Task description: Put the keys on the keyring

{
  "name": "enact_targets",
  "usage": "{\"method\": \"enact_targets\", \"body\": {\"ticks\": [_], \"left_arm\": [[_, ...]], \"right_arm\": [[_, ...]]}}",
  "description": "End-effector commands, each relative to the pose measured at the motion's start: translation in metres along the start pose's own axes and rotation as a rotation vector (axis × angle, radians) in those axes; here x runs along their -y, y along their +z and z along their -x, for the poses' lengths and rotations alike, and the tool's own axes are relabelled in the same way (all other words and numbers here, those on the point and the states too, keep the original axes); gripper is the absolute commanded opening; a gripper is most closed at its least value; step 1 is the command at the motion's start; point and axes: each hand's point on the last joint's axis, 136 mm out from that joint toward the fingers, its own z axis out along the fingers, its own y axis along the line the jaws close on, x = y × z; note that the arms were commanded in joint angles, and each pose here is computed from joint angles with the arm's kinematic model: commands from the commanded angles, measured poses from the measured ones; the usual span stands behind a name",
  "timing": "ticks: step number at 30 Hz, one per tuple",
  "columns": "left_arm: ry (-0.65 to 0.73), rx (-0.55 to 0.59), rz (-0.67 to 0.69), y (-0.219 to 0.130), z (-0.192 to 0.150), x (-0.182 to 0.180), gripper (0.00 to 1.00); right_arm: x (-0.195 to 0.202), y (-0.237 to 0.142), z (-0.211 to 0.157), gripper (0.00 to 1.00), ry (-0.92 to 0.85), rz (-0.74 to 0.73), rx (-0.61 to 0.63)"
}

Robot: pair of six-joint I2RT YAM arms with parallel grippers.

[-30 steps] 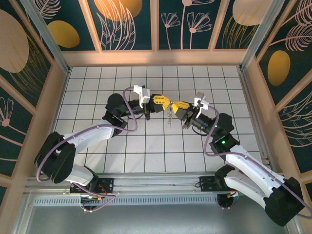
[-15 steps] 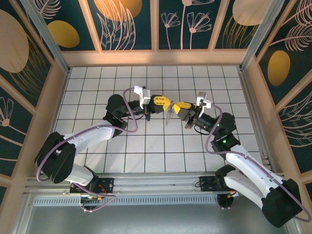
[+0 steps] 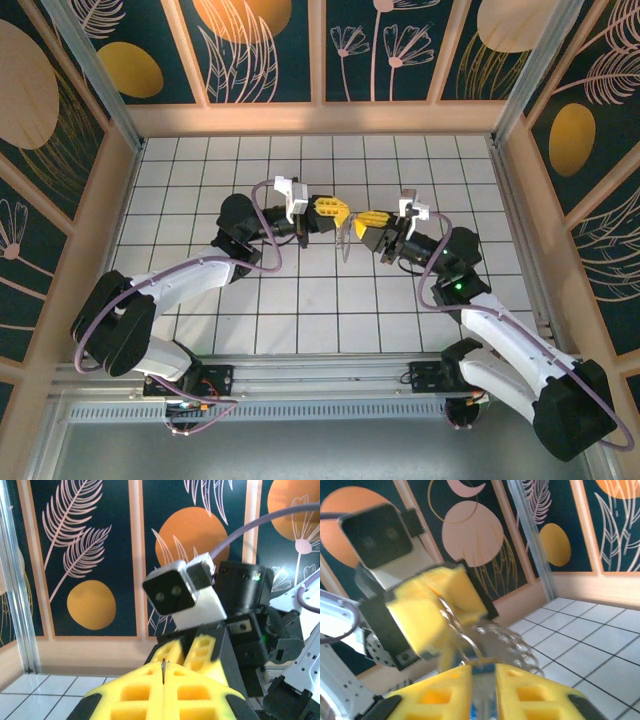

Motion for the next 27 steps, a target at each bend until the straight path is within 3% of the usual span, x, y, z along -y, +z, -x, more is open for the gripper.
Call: {"method": "enact_targets", "body": {"ticks": [1, 8, 18, 27], "left_arm": [[0.075, 0.085, -0.018, -0.001, 0.031, 0.009, 0.0], [0.07, 0.084, -0.022, -0.001, 0.029, 0.009, 0.0], [0.011, 0.075, -0.032, 0.004, 0.02, 0.004, 0.0], [-0.066, 0.094, -0.046, 0.008, 0.018, -0.001, 0.0]], "right_arm": [[0.004, -0.004, -0.001, 0.25, 0.005, -0.011, -0.015], [0.006, -0.011, 0.003, 0.25, 0.0, -0.024, -0.005], [-0.008, -0.017, 0.027, 0.48, -0.092, 0.021, 0.024], [-0.017, -0.017, 0.044, 0.51, -0.147, 0.097, 0.065]]}}
